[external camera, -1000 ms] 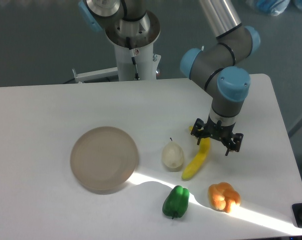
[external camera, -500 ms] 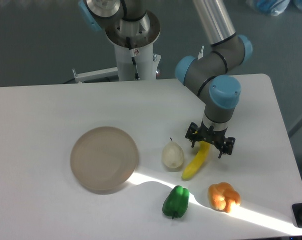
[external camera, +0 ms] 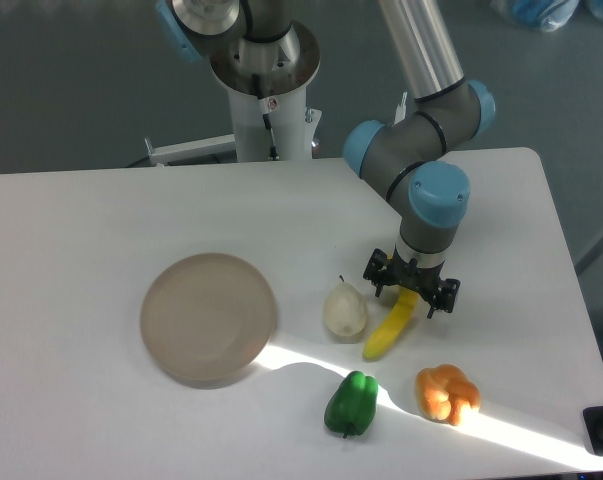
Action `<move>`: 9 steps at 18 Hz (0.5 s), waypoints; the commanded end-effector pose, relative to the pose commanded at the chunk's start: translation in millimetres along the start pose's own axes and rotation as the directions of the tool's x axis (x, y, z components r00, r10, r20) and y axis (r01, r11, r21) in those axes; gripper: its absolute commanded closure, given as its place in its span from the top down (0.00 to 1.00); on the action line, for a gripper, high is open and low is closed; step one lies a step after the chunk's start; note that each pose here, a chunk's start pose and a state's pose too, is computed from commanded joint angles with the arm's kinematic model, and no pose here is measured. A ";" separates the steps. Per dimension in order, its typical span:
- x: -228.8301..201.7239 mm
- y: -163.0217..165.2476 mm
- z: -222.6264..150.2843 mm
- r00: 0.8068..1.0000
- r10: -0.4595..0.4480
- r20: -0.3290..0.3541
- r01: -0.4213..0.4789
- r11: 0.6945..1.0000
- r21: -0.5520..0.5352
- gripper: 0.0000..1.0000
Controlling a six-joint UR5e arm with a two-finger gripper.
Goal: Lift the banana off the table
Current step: 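Lower the gripper around the banana's middle and close the fingers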
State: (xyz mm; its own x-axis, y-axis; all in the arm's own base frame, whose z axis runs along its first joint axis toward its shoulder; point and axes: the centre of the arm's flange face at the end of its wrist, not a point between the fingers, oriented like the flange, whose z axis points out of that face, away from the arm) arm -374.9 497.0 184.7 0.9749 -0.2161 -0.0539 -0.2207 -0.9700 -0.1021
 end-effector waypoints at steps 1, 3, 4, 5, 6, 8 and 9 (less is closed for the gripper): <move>0.0 0.0 0.0 1.000 0.000 0.000 0.000 1.000 0.000 0.53; -1.1 0.2 -1.5 1.000 0.000 0.002 0.000 1.000 0.003 0.49; -1.6 0.0 -1.2 1.000 0.005 0.002 -0.005 1.000 0.003 0.48; -2.6 -0.6 -2.3 1.000 0.005 0.005 -0.005 1.000 0.004 0.47; -2.6 -0.6 -2.3 1.000 0.005 0.005 -0.005 1.000 0.004 0.44; -2.1 -0.3 -1.7 1.000 0.003 0.004 -0.003 1.000 0.003 0.44; -2.6 -0.6 -2.3 1.000 0.003 0.005 -0.004 1.000 0.004 0.43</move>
State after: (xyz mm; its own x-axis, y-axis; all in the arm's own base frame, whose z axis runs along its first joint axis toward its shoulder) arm -377.2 497.9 187.1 0.9739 -0.2190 -0.0591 -0.2242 -0.9688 -0.1059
